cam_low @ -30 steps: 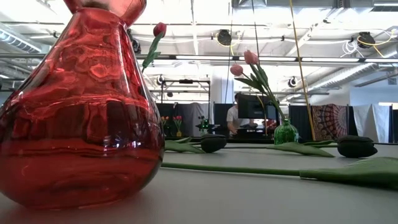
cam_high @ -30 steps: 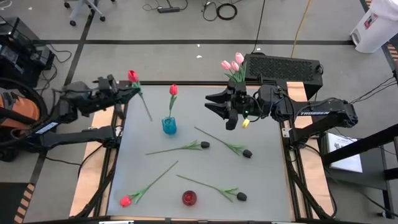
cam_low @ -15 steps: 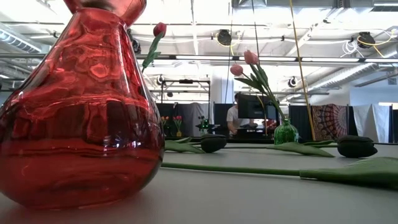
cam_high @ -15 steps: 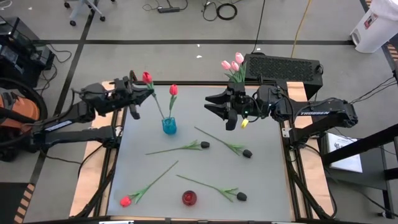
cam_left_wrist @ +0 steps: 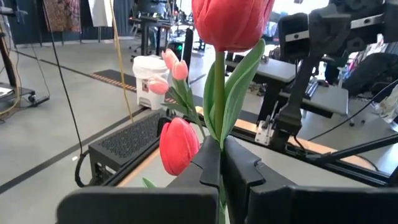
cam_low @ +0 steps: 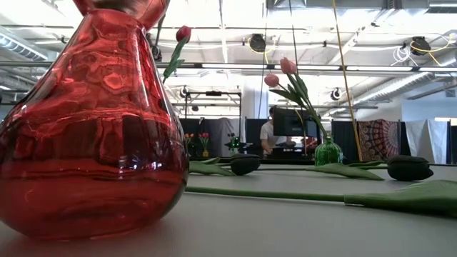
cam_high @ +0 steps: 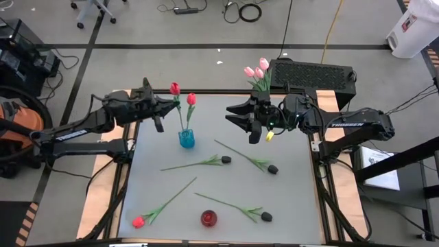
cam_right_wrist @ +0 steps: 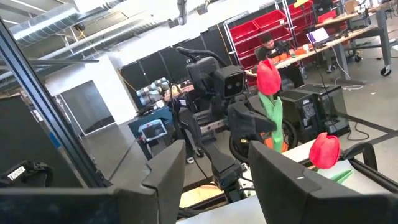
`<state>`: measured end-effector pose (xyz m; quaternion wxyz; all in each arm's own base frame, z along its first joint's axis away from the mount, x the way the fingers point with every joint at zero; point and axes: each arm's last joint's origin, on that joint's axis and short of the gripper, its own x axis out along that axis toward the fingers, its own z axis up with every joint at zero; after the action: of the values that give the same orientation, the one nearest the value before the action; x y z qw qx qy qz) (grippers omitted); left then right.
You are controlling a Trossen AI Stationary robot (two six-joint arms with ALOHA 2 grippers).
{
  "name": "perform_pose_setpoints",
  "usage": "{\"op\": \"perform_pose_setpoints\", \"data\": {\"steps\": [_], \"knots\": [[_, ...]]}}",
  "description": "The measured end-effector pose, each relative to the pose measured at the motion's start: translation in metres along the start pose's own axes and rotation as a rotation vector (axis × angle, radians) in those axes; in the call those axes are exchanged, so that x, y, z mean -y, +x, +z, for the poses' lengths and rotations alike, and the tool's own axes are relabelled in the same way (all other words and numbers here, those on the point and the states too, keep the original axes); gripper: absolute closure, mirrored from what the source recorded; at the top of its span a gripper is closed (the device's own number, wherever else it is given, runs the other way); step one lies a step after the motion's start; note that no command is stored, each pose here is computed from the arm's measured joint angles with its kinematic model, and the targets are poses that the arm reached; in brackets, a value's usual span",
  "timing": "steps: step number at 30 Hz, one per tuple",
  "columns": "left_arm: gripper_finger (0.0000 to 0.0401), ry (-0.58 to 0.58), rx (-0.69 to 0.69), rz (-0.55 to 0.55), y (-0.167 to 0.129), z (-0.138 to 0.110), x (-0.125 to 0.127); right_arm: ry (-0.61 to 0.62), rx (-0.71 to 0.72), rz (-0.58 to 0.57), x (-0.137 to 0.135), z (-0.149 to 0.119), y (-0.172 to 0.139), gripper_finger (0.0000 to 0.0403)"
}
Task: Sort flowers into vase by color
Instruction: Put the top red flower into the blue vase
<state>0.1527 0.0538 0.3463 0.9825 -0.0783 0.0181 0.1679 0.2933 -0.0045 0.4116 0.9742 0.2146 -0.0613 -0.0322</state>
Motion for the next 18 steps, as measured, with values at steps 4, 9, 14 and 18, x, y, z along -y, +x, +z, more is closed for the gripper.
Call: {"op": "perform_pose_setpoints", "data": {"steps": [4, 9, 14, 18], "knots": [[0.0381, -0.001, -0.015, 0.008, 0.0039, -0.002, -0.0005, -0.004, 0.0, 0.0, 0.0, 0.0, 0.0, 0.0234], [0.0367, -0.001, -0.034, 0.013, 0.0084, -0.0045, -0.0009, -0.004, 0.0, 0.0, 0.0, 0.0, 0.0, 0.0234], [0.034, 0.027, -0.036, 0.013, 0.0084, -0.0045, -0.001, -0.005, -0.016, -0.007, 0.0007, -0.0016, 0.0, 0.0234], [0.0295, 0.025, -0.04, 0.015, 0.0084, -0.005, -0.0011, -0.007, -0.027, -0.012, 0.0012, -0.0027, 0.0001, 0.0234]]}}
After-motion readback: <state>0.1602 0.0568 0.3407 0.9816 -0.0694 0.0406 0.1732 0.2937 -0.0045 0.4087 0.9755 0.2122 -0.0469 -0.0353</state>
